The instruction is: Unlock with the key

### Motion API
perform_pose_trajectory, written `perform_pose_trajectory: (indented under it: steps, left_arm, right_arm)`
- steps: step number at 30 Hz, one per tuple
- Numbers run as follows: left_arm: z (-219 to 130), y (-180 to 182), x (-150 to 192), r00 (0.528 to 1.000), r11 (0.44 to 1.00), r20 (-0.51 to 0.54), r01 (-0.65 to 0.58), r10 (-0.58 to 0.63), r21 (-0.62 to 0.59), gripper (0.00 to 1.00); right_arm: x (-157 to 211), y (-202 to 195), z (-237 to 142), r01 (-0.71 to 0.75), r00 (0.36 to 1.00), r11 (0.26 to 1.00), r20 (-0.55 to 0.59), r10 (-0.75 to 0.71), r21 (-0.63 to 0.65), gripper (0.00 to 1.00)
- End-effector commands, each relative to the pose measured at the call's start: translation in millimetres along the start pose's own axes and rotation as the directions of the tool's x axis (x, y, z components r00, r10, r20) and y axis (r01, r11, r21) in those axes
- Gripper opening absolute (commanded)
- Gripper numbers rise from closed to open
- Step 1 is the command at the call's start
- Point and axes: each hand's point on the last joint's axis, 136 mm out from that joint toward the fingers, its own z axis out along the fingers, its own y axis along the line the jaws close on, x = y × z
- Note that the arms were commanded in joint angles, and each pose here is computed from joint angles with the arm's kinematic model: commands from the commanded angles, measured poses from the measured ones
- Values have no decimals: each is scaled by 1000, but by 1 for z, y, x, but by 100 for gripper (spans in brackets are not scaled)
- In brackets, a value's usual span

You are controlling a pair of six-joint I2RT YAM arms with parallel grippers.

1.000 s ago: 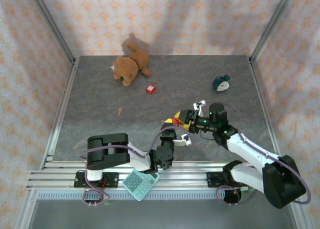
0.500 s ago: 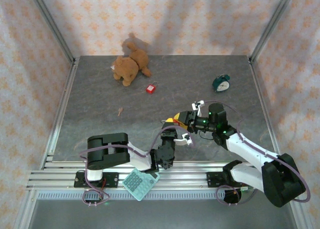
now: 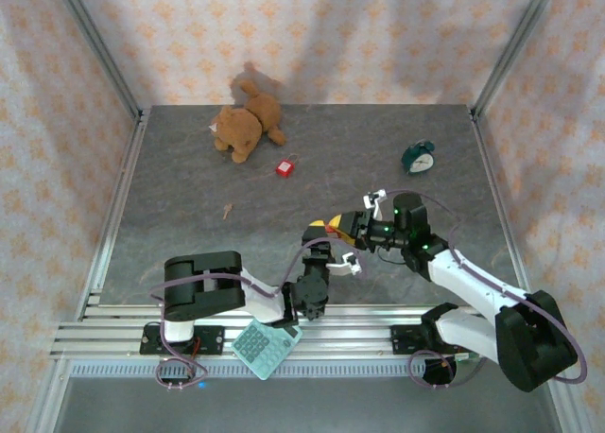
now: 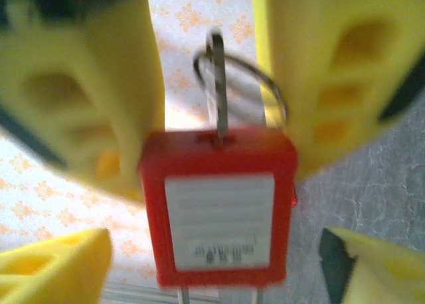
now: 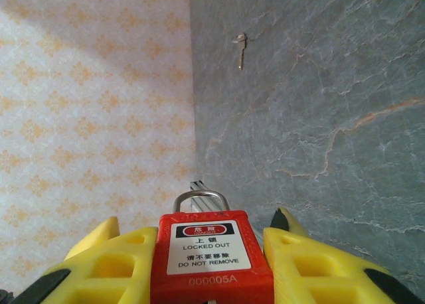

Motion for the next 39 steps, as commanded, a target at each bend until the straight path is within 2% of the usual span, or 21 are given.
perform_pose_trajectory:
  steps: [1, 5, 10, 12, 14, 15, 17, 18, 20, 23, 27, 32, 34, 39]
  left_arm:
    - [-12, 19, 13, 994, 994, -17, 105, -105, -26, 89]
    - [-23, 33, 28, 985, 986, -41, 163, -165, -38, 90]
    - [-26, 55, 36, 959, 958, -26, 283, -284, -40, 86]
    - [-25, 62, 35, 947, 947, -11, 321, -321, -8, 84]
    - [-18, 66, 38, 923, 920, 1, 384, -386, 82, 83]
    - [-14, 67, 41, 904, 894, -7, 423, -427, 148, 82]
    - [-6, 66, 50, 836, 779, -44, 528, -547, 339, 80]
    - [-5, 68, 52, 802, 725, -53, 564, -595, 396, 80]
    - [-5, 73, 54, 761, 664, -23, 580, -649, 471, 81]
    - [-12, 69, 46, 770, 641, 40, 500, -637, 583, 81]
    - [-8, 62, 32, 778, 577, 18, 451, -629, 681, 59]
    - [10, 57, 21, 777, 594, 43, 443, -628, 671, 65]
    - [12, 50, 20, 782, 582, 45, 422, -621, 696, 66]
    - [17, 31, 22, 831, 558, 24, 351, -555, 752, 64]
  right_arm:
    - [-15, 27, -8, 98, 995, 995, 34, -97, -24, 27]
    - [-29, 33, -15, 133, 989, 991, 60, -132, -2, 26]
    - [-42, 30, -21, 150, 985, 988, 80, -151, 23, 26]
    - [-45, 28, -23, 156, 983, 987, 91, -159, 37, 26]
    - [-46, 27, -24, 158, 982, 986, 94, -161, 44, 26]
    - [-45, 27, -25, 161, 982, 986, 96, -164, 43, 26]
    - [-44, 26, -26, 165, 981, 985, 96, -169, 47, 26]
    - [-43, 26, -27, 169, 980, 984, 96, -173, 51, 26]
    - [-41, 24, -28, 170, 980, 984, 97, -175, 54, 26]
    - [-38, 21, -28, 165, 981, 985, 93, -170, 51, 26]
    - [-34, 18, -26, 157, 984, 987, 82, -160, 42, 26]
    - [-27, 16, -24, 159, 984, 986, 67, -162, 45, 26]
    - [-24, 16, -23, 165, 984, 985, 60, -168, 49, 26]
    - [-21, 17, -23, 180, 982, 982, 56, -183, 56, 25]
